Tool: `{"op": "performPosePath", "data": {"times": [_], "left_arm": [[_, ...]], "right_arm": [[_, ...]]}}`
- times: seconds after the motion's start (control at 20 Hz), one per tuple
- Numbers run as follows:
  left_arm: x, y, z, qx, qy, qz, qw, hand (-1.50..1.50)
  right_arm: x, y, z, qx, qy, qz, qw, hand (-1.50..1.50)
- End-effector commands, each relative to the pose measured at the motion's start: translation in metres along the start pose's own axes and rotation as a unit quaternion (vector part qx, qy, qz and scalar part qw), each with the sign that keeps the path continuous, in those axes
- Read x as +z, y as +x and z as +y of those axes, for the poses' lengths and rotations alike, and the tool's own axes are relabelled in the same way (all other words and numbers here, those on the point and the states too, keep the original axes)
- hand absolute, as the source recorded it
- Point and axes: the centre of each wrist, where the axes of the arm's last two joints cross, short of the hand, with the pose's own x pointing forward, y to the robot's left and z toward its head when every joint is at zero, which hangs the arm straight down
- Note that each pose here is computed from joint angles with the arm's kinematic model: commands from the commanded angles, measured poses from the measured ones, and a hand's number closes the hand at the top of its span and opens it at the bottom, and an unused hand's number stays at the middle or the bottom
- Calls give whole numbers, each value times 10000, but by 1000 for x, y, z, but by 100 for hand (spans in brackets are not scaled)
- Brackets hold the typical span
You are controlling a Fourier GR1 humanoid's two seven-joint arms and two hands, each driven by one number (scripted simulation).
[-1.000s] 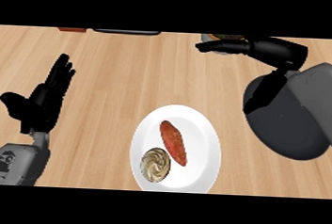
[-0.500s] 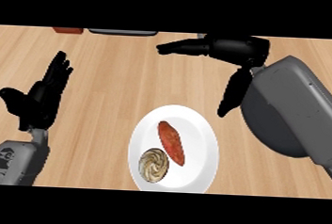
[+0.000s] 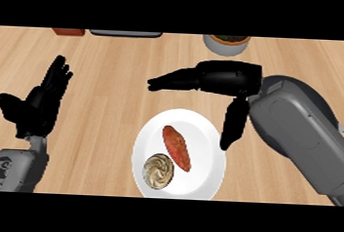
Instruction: Pick the sweet potato from the plate and place it in the pan
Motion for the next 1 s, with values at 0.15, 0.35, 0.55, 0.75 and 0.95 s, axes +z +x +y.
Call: {"op": "performPosePath", "data": {"times": [0.15, 0.35, 0.55, 0.75, 0.95], "left_arm": [[-4, 3, -21, -80, -26, -56, 9999, 0], [-2, -4, -17, -29, -62, -50, 10000, 0], [6, 8, -3, 15, -57, -9, 10000, 0], [1, 12, 3, -24, -23, -72, 10000, 0], [2, -9, -3, -10, -50, -39, 10000, 0]], "right_arm": [[-23, 10, 39, 46, 148, 398, 9991, -150], [-21, -21, 29, 192, 68, 720, 9972, -150], [-37, -17, 37, 149, 429, 856, 9953, -150], [-40, -38, 49, 132, 631, 713, 9954, -150], [-40, -41, 63, 253, 992, 716, 9922, -150]]}}
